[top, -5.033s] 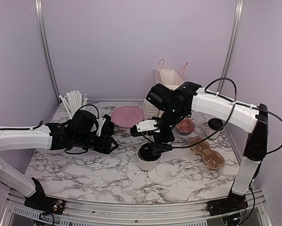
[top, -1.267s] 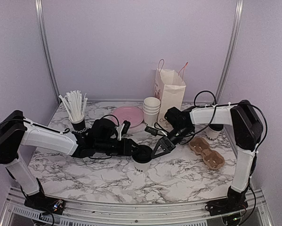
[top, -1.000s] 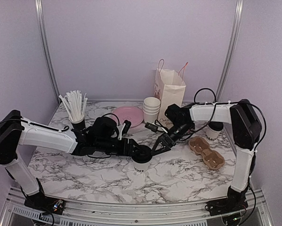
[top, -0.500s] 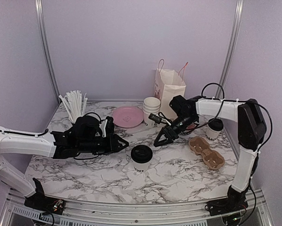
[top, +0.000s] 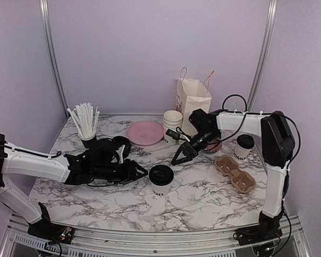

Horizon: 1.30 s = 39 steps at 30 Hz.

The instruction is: Pack the takeout coffee

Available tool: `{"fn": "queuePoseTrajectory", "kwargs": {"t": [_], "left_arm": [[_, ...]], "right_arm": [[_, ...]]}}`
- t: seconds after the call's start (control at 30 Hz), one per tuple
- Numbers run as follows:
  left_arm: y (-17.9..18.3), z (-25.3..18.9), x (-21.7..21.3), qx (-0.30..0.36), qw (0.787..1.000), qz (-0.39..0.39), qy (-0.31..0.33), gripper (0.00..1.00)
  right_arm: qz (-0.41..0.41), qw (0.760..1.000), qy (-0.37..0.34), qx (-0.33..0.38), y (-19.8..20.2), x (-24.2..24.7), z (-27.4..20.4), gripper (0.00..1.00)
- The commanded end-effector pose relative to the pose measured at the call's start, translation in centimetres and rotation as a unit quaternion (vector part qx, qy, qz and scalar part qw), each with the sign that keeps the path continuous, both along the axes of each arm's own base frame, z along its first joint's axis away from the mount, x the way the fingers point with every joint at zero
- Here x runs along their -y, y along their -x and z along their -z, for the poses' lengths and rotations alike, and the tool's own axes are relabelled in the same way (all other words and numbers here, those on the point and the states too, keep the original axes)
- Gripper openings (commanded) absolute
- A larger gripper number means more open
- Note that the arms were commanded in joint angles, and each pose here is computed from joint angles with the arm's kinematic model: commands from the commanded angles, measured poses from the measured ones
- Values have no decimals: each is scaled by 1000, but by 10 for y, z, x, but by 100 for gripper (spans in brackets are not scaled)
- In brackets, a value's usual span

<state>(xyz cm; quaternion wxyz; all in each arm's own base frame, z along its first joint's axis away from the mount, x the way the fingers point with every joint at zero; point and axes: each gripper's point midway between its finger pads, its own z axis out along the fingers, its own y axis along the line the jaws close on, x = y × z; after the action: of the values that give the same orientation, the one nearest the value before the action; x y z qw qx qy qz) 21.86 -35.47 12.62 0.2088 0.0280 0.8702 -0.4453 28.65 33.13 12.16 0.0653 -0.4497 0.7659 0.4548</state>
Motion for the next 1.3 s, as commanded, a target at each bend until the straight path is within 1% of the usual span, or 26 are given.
{"fn": "queuePoseTrajectory", "kwargs": {"t": [0.0,0.43,0.63,0.73,1.27], "left_arm": [[-2,-8,15,6,1000,17,19,37],[-3,1,23,-2,999,27,17,36],[1,-5,7,-8,1000,2,25,36],[5,-11,3,-10,999,2,34,36],[0,-10,21,-1,999,26,29,37]], "right_arm": [[-8,1000,-1,5,2,-6,-4,52],[-21,1000,6,-9,11,-8,8,52],[-21,1000,9,-8,12,-7,9,53],[-21,1000,9,-8,12,-7,9,53],[-21,1000,16,1,12,-6,9,52]]}}
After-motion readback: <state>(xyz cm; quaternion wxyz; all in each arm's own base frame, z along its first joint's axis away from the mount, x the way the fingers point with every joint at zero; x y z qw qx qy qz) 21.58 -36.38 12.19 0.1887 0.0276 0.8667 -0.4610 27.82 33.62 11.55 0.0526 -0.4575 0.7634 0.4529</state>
